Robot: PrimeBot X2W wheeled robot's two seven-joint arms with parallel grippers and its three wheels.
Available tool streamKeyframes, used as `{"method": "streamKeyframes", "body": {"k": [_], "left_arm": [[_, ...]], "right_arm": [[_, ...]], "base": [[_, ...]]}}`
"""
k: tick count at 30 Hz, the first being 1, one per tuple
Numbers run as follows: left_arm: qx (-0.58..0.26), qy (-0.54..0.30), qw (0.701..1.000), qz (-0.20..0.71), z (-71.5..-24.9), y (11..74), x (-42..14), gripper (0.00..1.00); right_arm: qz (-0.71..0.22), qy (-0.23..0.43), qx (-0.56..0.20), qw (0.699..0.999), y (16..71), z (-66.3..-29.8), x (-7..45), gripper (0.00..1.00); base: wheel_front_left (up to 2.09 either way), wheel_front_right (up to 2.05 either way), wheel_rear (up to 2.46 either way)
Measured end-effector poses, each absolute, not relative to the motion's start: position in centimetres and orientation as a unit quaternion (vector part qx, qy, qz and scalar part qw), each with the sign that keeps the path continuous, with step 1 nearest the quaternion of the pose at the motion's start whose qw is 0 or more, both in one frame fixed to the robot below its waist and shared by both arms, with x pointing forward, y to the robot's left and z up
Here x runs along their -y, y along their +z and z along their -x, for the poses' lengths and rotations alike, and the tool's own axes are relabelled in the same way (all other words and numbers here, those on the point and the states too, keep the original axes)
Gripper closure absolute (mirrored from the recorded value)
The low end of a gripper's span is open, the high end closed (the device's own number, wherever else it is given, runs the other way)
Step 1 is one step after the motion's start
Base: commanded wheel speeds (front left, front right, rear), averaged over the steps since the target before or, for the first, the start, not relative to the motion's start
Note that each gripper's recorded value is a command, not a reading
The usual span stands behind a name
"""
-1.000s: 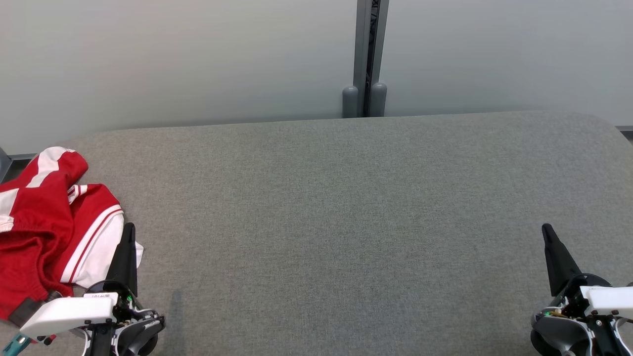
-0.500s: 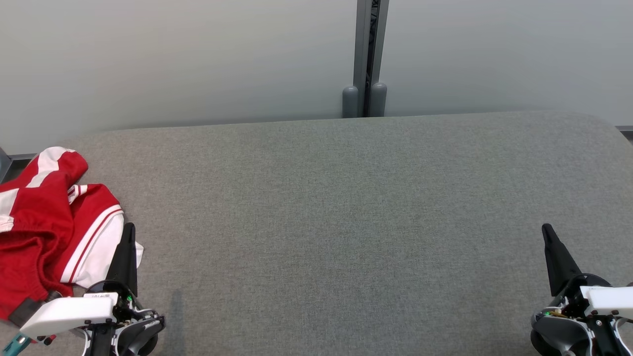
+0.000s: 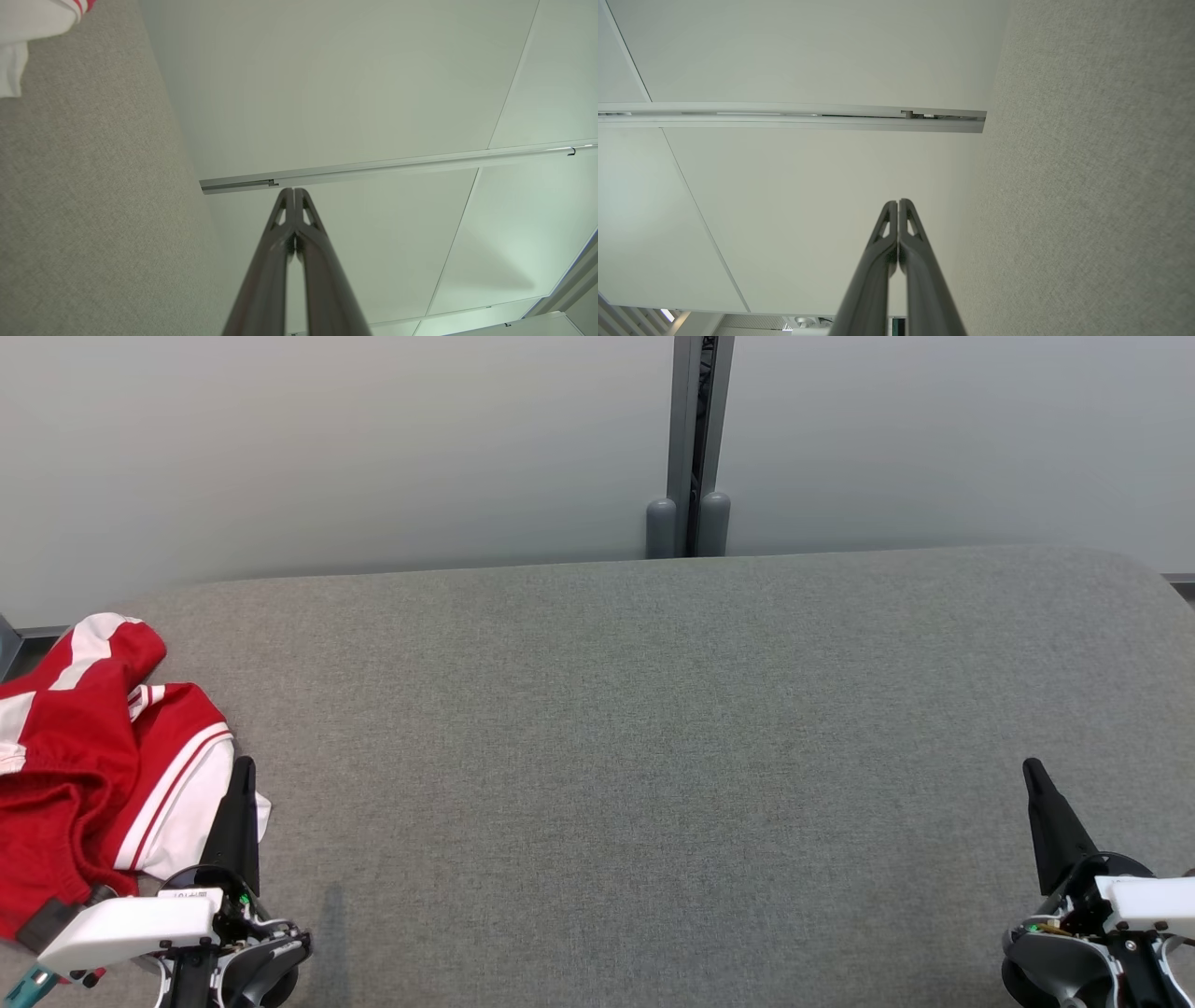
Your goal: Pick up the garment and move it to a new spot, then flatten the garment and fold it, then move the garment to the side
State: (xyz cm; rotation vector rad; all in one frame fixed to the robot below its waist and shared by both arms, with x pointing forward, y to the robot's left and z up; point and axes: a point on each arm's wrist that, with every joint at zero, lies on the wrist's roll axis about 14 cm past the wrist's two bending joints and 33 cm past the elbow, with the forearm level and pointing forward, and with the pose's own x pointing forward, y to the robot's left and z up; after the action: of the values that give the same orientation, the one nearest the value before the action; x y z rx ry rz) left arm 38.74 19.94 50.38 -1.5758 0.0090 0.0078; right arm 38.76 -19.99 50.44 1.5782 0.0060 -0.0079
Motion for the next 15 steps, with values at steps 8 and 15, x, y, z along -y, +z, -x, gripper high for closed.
{"method": "streamKeyframes", "body": {"k": [8, 15], "left_arm": [[-0.004, 0.003, 0.705, 0.709, -38.74, 50.38, -19.94, 1.00], [-0.004, 0.003, 0.705, 0.709, -38.74, 50.38, -19.94, 1.00]], "right_arm": [[-0.710, -0.004, -0.003, 0.704, 50.44, -38.76, 19.99, 1.00], [-0.710, -0.004, -0.003, 0.704, 50.44, -38.76, 19.99, 1.00]], "base": [[0.00, 0.00, 0.00], [0.00, 0.00, 0.00]]}}
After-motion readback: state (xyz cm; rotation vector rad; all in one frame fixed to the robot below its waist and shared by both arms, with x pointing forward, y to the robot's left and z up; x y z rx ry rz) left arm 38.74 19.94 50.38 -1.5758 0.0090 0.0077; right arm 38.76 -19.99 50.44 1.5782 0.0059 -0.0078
